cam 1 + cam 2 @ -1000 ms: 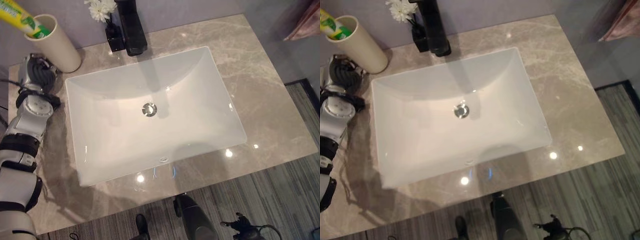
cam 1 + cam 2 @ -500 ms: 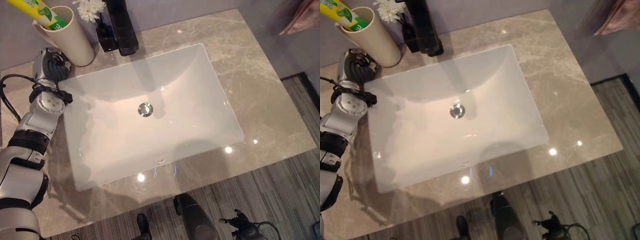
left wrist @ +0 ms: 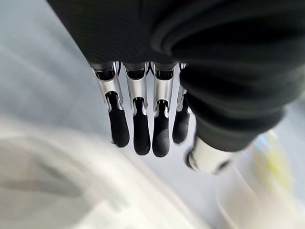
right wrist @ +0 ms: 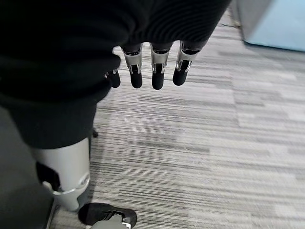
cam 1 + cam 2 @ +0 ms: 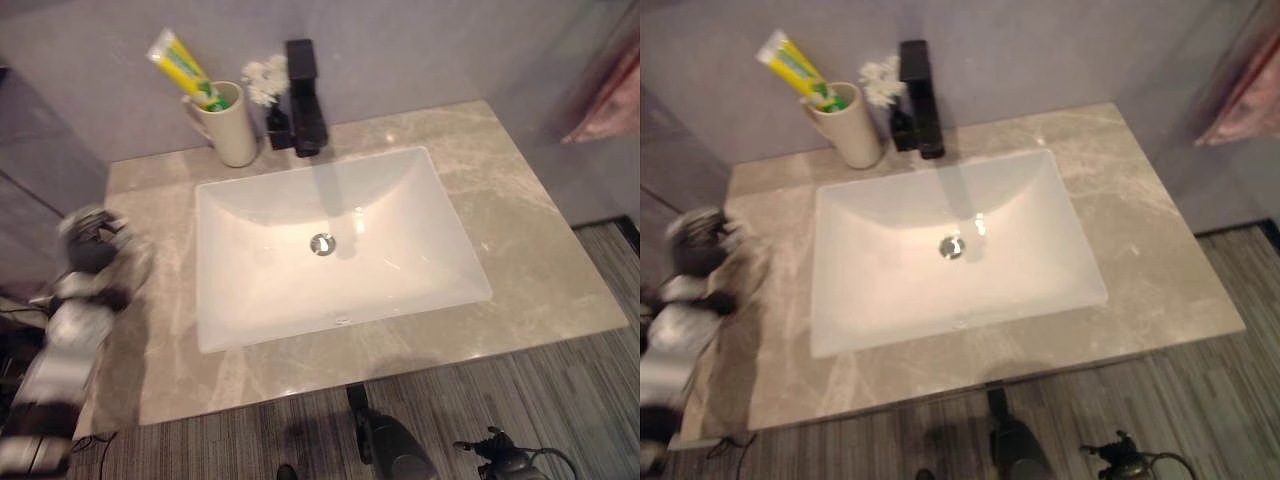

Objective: Put brush and paste in cup on sink, flatten towel.

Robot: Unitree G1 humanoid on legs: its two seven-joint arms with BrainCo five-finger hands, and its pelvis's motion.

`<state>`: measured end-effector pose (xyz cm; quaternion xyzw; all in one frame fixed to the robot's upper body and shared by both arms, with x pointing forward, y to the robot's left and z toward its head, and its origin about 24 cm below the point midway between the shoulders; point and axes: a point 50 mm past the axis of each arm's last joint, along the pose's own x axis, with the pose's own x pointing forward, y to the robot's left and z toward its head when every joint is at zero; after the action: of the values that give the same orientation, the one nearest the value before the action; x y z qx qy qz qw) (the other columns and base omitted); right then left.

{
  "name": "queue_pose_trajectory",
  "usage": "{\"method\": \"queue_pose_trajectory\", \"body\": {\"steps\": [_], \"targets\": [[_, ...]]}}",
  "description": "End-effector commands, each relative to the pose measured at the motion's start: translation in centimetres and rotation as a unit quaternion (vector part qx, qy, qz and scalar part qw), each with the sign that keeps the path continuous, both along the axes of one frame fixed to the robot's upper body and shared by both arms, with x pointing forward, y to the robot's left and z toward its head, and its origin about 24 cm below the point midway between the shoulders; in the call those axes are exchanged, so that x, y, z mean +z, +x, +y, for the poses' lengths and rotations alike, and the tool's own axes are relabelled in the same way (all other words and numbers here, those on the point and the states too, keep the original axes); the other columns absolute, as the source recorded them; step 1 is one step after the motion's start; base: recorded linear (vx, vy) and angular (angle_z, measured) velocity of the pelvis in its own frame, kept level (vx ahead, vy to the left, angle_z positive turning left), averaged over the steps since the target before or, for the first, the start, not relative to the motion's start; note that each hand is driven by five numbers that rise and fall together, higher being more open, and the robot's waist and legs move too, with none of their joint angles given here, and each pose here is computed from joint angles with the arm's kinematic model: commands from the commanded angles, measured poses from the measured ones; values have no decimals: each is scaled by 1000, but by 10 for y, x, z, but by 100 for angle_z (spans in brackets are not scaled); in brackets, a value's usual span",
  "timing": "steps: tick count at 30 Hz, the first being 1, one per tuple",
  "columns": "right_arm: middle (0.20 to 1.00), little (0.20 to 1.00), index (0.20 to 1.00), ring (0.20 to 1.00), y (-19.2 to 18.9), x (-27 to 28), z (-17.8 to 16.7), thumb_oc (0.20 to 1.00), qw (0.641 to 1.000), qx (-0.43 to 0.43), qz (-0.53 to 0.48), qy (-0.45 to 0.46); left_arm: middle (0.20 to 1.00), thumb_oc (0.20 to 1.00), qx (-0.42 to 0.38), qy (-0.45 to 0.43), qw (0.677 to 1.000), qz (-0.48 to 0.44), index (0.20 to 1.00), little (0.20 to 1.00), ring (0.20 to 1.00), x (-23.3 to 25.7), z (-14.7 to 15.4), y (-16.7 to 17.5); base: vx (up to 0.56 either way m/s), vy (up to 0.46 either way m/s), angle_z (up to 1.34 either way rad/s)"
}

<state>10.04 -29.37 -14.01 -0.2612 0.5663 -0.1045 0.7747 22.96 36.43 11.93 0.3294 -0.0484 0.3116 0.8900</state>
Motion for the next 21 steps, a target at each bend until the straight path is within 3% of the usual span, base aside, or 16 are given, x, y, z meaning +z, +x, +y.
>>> {"method": "queue_pose_trajectory", "body": {"steps": [1,4,7,10,14,15,18,19,21], "targets": [[1000,1000,1000,1000,-15,-5,2,1000,999,-2,33,3,1000,1000,23,13,999,-20,1000,1000,1000,5,8,-11,-233,175,43],[1000,1000,1000,1000,-14,-4,1,1000,999,-14,28,9,1000,1000,66,35,995,63,1000,1000,1000,-17,24,-49,-249,193,52],[1000,1000,1000,1000,-9,-2,-1,1000,1000,-20,18,13,1000,1000,94,-16,989,112,1000,1000,1000,-46,31,-75,-200,171,27],[1000,1000,1000,1000,2,0,5,1000,1000,-5,-7,21,1000,1000,107,-70,967,218,1000,1000,1000,-95,28,-105,-307,217,0],[1000,1000,1000,1000,1,-2,11,1000,1000,17,6,24,1000,1000,97,-135,940,297,1000,1000,1000,-141,11,-111,-312,152,-26],[1000,1000,1000,1000,1,-4,15,1000,999,33,16,24,1000,1000,99,-169,916,350,1000,1000,1000,-170,-1,-118,-222,92,-36],[1000,1000,1000,1000,1,-5,15,1000,999,38,21,21,1000,1000,70,-164,902,393,1000,1000,1000,-183,-13,-115,-228,81,-84],[1000,1000,1000,1000,4,-4,15,1000,999,31,15,21,1000,1000,-10,-128,883,452,1000,1000,1000,-193,-34,-107,-252,56,-125],[1000,1000,1000,1000,10,-1,13,1000,1000,21,-1,18,1000,1000,-36,-117,875,469,1000,1000,1000,-198,-43,-104,-286,38,-121]]}}
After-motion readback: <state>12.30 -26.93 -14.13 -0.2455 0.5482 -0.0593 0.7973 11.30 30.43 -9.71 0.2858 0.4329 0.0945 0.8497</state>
